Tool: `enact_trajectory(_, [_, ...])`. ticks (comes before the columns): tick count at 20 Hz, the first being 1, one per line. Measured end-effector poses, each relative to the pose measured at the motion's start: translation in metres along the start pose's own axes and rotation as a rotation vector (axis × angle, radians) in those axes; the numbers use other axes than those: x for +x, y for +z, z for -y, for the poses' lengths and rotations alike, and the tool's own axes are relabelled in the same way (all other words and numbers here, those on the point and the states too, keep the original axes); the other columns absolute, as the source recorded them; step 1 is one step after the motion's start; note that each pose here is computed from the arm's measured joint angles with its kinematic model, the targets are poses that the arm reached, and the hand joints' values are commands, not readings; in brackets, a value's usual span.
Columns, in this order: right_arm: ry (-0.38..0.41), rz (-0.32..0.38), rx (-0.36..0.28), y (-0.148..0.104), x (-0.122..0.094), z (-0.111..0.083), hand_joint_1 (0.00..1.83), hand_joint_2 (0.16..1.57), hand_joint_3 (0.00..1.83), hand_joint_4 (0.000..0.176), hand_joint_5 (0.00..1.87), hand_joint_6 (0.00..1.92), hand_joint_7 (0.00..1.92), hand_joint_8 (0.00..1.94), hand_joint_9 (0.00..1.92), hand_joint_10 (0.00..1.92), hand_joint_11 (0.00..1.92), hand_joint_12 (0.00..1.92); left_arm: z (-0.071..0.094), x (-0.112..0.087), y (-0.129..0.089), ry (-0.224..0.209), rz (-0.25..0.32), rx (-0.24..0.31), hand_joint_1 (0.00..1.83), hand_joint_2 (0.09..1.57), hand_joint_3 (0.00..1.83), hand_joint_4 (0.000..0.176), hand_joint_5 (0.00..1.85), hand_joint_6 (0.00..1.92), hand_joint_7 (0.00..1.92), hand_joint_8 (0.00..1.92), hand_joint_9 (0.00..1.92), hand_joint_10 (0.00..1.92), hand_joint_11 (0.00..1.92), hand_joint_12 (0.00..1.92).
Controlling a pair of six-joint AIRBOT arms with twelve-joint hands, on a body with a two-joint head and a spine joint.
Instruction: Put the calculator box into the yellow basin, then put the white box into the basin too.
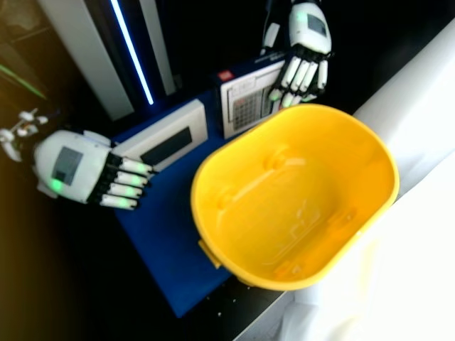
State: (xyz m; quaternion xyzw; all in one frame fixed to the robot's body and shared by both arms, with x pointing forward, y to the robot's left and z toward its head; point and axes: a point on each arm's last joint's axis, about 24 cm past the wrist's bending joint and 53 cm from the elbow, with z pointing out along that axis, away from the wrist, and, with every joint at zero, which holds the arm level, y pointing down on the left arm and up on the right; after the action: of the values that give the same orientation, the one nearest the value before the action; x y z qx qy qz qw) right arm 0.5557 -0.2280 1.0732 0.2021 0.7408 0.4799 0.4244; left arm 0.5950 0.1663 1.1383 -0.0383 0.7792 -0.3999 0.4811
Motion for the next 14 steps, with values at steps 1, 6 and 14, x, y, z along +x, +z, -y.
enact_trajectory(1, [0.022,-0.012,-0.012,0.000,0.002,-0.003,1.38,1.12,0.00,0.000,0.92,1.05,0.95,0.96,0.96,1.25,0.90,1.52,0.002,-0.006,-0.003,-0.031,0.019,0.016,1.36,1.17,0.00,0.000,0.85,1.13,0.82,1.23,0.84,1.36,0.73,1.48])
enact_trajectory(6, [0.002,0.009,-0.056,-0.011,-0.011,-0.024,1.26,1.11,0.00,0.000,0.96,1.04,1.02,0.94,1.06,1.10,1.00,1.45,0.020,-0.022,-0.006,-0.055,0.073,0.098,1.36,1.17,0.00,0.000,0.81,1.16,0.84,1.19,0.84,1.38,0.70,1.54])
enact_trajectory(14, [-0.018,0.035,-0.118,-0.025,-0.021,-0.056,1.37,1.12,0.00,0.000,0.90,1.05,0.93,1.01,0.98,1.19,0.90,1.38,0.000,-0.009,0.004,-0.072,0.034,0.038,1.36,1.18,0.00,0.000,0.83,1.06,0.82,1.28,0.80,1.43,0.70,1.55])
